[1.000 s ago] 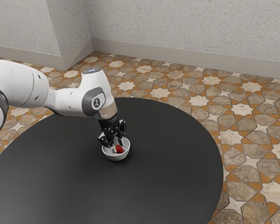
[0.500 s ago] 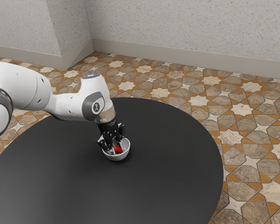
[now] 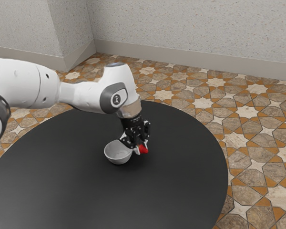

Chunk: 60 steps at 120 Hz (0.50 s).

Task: Take strawberry from the bowl

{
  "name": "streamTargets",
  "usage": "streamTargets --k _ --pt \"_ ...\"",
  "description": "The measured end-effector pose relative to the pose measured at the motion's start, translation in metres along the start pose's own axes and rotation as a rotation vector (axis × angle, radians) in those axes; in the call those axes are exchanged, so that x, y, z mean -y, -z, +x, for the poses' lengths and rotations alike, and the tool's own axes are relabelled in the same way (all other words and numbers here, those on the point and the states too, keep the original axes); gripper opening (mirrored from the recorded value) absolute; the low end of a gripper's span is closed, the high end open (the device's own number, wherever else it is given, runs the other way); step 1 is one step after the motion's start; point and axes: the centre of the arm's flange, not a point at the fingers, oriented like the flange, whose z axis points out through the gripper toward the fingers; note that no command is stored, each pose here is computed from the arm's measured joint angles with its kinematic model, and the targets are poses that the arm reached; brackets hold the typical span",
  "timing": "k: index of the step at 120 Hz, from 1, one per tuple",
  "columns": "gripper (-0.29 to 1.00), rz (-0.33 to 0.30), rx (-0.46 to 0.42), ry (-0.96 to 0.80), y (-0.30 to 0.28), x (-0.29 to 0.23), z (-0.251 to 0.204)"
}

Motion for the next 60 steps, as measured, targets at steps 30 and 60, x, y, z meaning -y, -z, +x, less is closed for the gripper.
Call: streamTargets --k 30,60 --pt "0.18 0.053 0.033 -0.020 -0.044 -0.021 -0.008" --pt "0.54 -0.082 -0.036 -0.165 0.122 -0.001 -0.030"
